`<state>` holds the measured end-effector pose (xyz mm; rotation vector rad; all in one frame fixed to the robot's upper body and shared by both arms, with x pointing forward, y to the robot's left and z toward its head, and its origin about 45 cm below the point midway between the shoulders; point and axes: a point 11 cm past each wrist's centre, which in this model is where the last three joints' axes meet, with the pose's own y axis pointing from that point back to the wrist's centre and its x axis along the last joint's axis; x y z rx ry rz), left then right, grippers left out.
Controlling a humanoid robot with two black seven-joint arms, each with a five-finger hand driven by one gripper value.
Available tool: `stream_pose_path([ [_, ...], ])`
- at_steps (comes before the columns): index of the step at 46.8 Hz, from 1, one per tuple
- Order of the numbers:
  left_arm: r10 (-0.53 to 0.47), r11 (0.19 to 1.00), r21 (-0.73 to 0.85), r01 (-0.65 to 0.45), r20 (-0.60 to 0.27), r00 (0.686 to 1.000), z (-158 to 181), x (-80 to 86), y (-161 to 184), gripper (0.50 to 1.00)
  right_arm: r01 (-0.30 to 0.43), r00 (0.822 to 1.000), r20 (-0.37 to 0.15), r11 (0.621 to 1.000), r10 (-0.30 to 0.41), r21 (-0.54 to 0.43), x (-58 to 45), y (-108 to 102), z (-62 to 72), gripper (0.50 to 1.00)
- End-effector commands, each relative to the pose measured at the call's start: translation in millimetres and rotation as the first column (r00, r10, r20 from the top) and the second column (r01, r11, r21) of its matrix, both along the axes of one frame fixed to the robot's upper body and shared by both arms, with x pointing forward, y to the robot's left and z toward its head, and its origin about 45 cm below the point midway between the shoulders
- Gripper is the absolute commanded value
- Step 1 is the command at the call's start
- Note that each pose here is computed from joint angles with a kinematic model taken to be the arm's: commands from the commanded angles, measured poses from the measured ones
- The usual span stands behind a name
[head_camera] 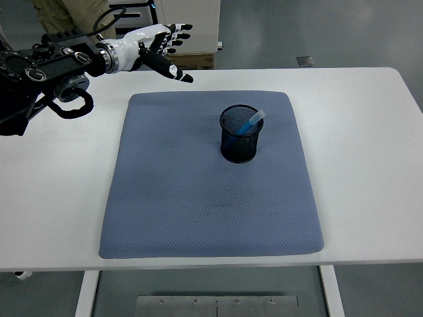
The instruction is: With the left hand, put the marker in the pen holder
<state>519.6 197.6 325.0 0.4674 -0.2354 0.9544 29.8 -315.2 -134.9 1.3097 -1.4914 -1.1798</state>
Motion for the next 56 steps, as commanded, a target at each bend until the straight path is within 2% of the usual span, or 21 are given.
stream_pose_path([
  [1, 0.065, 0.995, -0.067, -0.067, -0.031, 0.997, -11.9, -1.5, 22.9, 1.000, 0.000, 1.000, -0.001, 1.000, 0.000, 0.001, -0.8, 0.2, -0.1, 1.000],
  [7, 0.177, 0.967, -0.176, -0.184, -0.055, 0.983, -19.0, -4.9, 73.7, 1.000, 0.000, 1.000, 0.000, 1.000, 0.000, 0.001, 0.1, 0.2, 0.0, 1.000],
  [19, 0.297, 0.851, -0.415, -0.322, -0.126, 0.946, -38.2, -15.2, 114.3, 1.000, 0.000, 1.000, 0.000, 1.000, 0.000, 0.001, 0.1, 0.3, 0.0, 1.000],
  [34, 0.370, 0.772, -0.460, -0.439, -0.237, 0.898, -90.8, -40.3, 146.0, 1.000, 0.000, 1.000, 0.000, 1.000, 0.000, -0.001, 0.0, -0.3, 0.0, 1.000],
  [40, 0.432, 0.716, -0.489, -0.498, -0.250, 0.866, -93.9, -52.0, 182.9, 1.000, 0.000, 1.000, 0.000, 1.000, 0.000, 0.001, 0.1, 0.3, 0.0, 1.000],
  [46, 0.406, 0.696, -0.538, -0.476, -0.251, 0.878, -89.3, -58.3, 196.1, 1.000, 0.000, 1.000, -0.001, 1.000, 0.000, 0.001, -0.8, 0.2, -0.1, 1.000],
  [56, 0.419, 0.667, -0.566, -0.485, -0.253, 0.872, -100.7, -68.4, 205.3, 1.000, -0.001, 1.000, -0.001, 1.000, 0.001, -0.007, -0.2, -0.9, 0.0, 1.000],
])
